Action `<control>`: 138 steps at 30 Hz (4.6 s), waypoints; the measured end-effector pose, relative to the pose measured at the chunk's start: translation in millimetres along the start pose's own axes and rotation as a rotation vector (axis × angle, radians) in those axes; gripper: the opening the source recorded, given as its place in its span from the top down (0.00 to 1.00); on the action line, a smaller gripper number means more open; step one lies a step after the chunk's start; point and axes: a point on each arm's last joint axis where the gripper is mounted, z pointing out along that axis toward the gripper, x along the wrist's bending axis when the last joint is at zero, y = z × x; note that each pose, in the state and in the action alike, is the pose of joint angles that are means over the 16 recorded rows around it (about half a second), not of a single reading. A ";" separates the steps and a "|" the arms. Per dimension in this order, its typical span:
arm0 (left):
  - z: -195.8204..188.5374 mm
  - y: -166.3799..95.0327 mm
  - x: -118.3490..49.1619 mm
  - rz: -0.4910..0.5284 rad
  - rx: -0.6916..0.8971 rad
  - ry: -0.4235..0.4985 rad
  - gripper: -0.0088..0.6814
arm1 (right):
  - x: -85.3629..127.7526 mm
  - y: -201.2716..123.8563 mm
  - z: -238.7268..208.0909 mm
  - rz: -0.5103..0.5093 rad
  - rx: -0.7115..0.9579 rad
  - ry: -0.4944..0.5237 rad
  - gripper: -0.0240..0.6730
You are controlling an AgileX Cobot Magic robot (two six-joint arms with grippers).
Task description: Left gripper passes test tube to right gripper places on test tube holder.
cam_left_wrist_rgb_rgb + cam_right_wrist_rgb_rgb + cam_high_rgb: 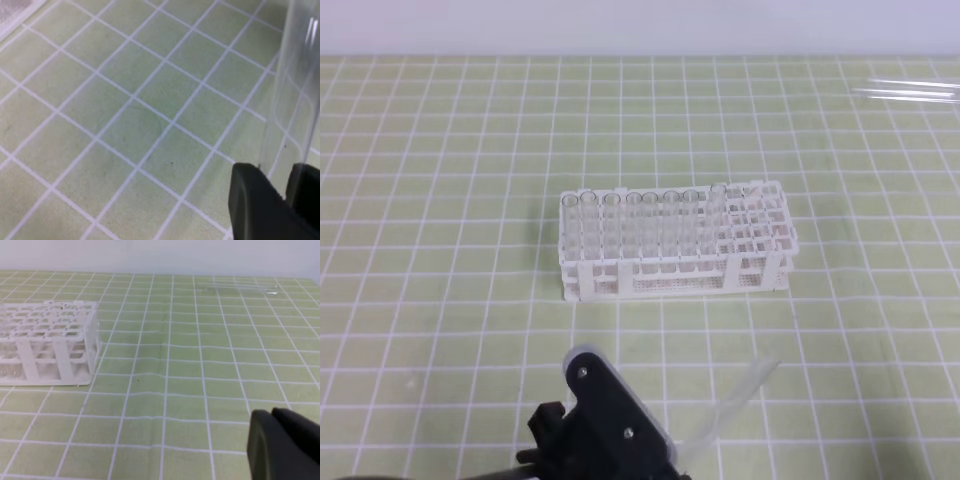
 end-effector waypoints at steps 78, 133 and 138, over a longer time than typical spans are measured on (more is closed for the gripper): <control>30.2 12.6 27.3 0.060 -0.399 -0.432 0.98 | 63.5 91.9 18.9 0.121 -0.062 0.788 0.45; 25.4 22.2 28.2 0.101 -0.530 -0.415 0.95 | 81.0 116.0 55.1 0.016 -0.023 1.069 0.36; 25.5 22.3 28.4 0.098 -0.530 -0.413 0.94 | 81.5 120.8 55.9 0.009 -0.036 1.077 0.37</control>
